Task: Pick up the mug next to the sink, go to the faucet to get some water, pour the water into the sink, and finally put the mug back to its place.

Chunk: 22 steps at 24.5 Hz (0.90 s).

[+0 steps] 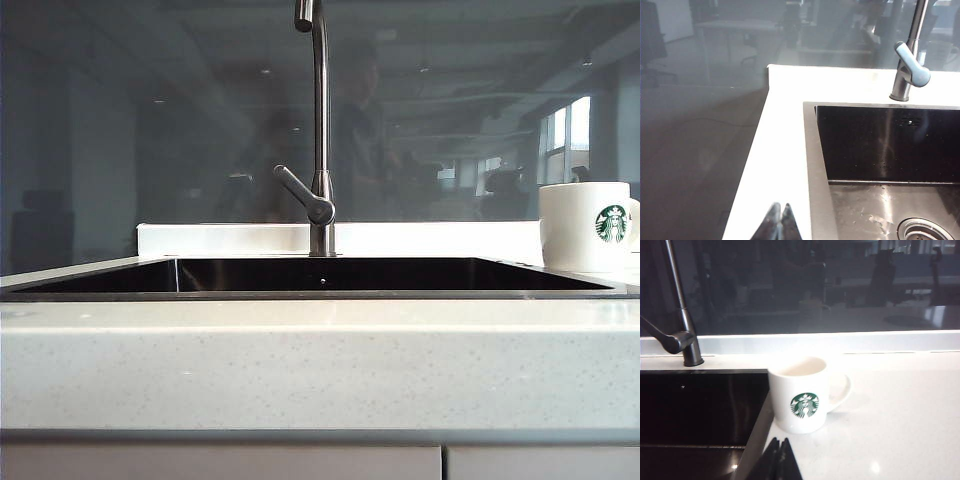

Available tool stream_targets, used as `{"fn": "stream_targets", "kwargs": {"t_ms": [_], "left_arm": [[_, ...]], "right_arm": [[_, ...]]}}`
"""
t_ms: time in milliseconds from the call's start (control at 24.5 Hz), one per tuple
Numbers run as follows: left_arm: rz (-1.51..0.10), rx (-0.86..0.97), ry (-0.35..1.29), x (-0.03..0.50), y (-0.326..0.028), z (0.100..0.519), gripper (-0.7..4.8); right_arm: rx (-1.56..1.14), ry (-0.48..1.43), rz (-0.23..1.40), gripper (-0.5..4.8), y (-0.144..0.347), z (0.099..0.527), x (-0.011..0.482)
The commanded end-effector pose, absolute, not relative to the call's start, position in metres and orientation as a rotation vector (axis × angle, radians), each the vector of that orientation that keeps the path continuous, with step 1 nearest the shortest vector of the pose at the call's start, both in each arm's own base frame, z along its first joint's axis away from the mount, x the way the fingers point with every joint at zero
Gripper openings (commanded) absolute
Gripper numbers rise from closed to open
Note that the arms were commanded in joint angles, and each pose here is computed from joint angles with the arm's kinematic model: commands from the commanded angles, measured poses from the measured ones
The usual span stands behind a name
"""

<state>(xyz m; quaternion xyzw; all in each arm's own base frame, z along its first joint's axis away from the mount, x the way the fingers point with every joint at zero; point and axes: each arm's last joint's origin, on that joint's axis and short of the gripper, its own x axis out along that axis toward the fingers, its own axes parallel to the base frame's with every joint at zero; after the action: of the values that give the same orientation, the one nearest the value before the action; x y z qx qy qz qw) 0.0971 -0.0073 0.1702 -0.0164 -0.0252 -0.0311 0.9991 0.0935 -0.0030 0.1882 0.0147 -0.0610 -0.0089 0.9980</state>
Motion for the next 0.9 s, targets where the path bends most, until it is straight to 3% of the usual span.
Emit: {"fn": "stream_targets", "kwargs": {"t_ms": [41,899], "left_arm": [[-0.060,-0.030,-0.066,0.097,-0.007,0.173,-0.06],[-0.060,-0.030,-0.066,0.097,-0.007,0.173,-0.06]], "right_arm": [[0.032,-0.134,-0.020,-0.09,-0.002,0.187,0.094],[0.033,-0.132,0.031,-0.09,0.001,0.177,0.097]]}}
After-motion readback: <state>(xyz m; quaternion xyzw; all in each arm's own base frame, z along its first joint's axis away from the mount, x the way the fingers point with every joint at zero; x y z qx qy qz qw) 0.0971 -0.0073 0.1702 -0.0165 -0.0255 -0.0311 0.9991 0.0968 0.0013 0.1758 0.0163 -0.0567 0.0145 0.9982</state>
